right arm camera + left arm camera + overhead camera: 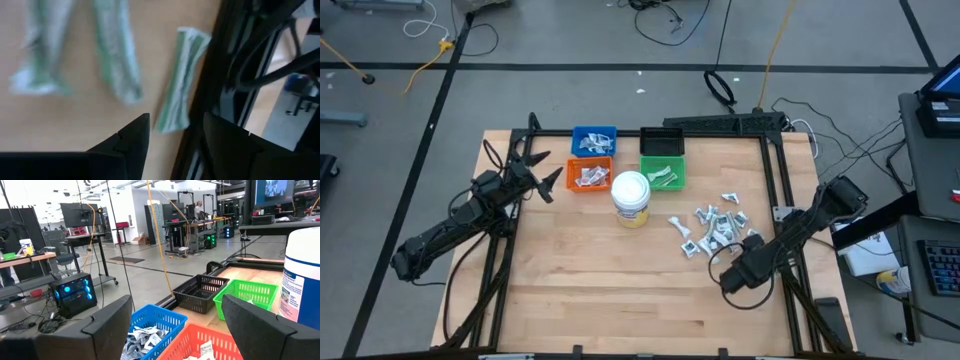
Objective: Pick & Place First Aid Supplies
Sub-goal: Put the green bandage into the green bin
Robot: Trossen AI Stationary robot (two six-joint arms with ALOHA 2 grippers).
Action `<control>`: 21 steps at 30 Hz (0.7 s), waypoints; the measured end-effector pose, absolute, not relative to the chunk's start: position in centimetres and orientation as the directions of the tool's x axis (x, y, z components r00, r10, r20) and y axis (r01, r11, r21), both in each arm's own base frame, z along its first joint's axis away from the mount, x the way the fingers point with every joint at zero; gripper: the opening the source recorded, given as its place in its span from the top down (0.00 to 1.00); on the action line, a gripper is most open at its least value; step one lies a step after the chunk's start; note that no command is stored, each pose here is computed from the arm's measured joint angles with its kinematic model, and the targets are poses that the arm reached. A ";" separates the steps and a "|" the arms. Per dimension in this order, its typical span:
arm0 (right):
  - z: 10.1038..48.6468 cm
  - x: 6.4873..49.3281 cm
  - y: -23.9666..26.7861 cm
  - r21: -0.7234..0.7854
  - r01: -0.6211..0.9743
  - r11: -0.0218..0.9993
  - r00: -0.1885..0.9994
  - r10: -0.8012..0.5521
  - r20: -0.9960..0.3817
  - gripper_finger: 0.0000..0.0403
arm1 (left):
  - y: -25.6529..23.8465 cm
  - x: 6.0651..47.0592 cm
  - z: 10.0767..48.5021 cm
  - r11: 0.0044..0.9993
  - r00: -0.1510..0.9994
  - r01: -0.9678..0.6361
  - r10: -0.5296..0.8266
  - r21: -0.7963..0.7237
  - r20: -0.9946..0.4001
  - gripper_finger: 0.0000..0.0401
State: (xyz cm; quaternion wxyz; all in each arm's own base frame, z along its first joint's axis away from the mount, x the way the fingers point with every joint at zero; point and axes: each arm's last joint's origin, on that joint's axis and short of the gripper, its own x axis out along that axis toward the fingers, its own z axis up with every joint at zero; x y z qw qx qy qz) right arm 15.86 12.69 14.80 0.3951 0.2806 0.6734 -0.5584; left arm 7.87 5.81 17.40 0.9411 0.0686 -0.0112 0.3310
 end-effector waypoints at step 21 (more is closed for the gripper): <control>11.9 14.9 11.9 -0.466 0.850 0.244 -0.474 -0.029 -0.880 0.96 | 5.8 7.9 17.4 0.771 0.781 -0.625 0.621 0.122 0.066 0.23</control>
